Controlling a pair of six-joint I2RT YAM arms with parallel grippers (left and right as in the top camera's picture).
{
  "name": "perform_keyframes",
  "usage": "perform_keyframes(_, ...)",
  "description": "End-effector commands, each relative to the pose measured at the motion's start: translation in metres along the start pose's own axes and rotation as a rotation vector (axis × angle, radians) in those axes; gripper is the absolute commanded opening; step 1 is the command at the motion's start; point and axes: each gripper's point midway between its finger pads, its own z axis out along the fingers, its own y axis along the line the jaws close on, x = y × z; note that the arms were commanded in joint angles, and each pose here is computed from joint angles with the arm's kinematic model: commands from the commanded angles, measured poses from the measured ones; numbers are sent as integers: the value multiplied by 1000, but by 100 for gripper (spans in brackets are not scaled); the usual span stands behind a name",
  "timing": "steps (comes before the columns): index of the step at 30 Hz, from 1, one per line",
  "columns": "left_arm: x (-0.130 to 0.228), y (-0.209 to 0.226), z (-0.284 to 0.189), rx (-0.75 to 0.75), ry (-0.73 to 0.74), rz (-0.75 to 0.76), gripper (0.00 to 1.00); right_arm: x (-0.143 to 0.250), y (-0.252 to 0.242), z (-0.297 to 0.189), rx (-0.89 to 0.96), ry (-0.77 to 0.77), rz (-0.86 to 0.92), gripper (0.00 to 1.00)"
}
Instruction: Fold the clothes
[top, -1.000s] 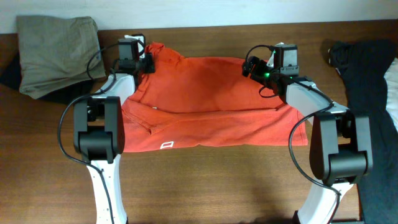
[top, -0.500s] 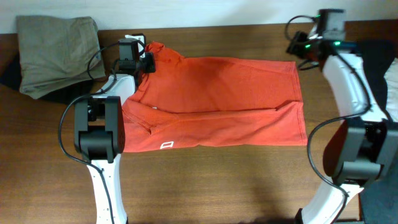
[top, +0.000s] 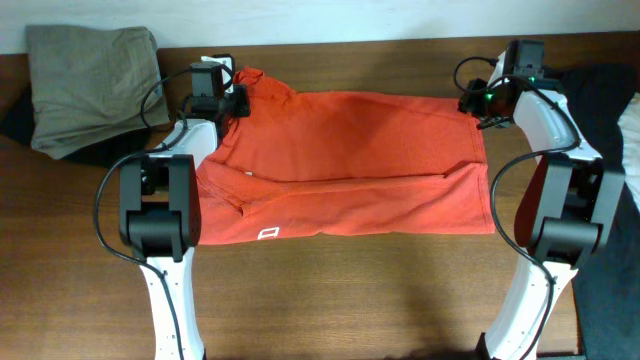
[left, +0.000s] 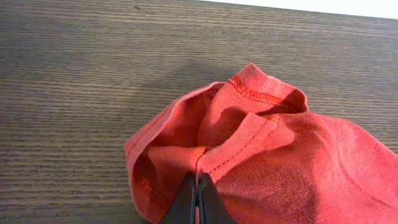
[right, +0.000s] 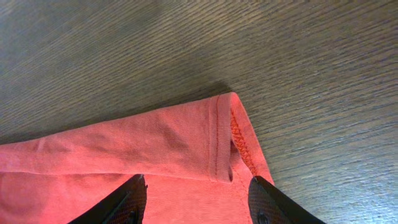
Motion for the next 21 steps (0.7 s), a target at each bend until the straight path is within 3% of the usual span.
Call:
perform_keyframes(1, -5, -2, 1, 9, -8, 9, 0, 5, 1, 8, 2, 17, -14, 55)
perform_keyframes(21, -3, -2, 1, 8, 0, 8, 0, 19, -5, 41, 58, 40, -31, 49)
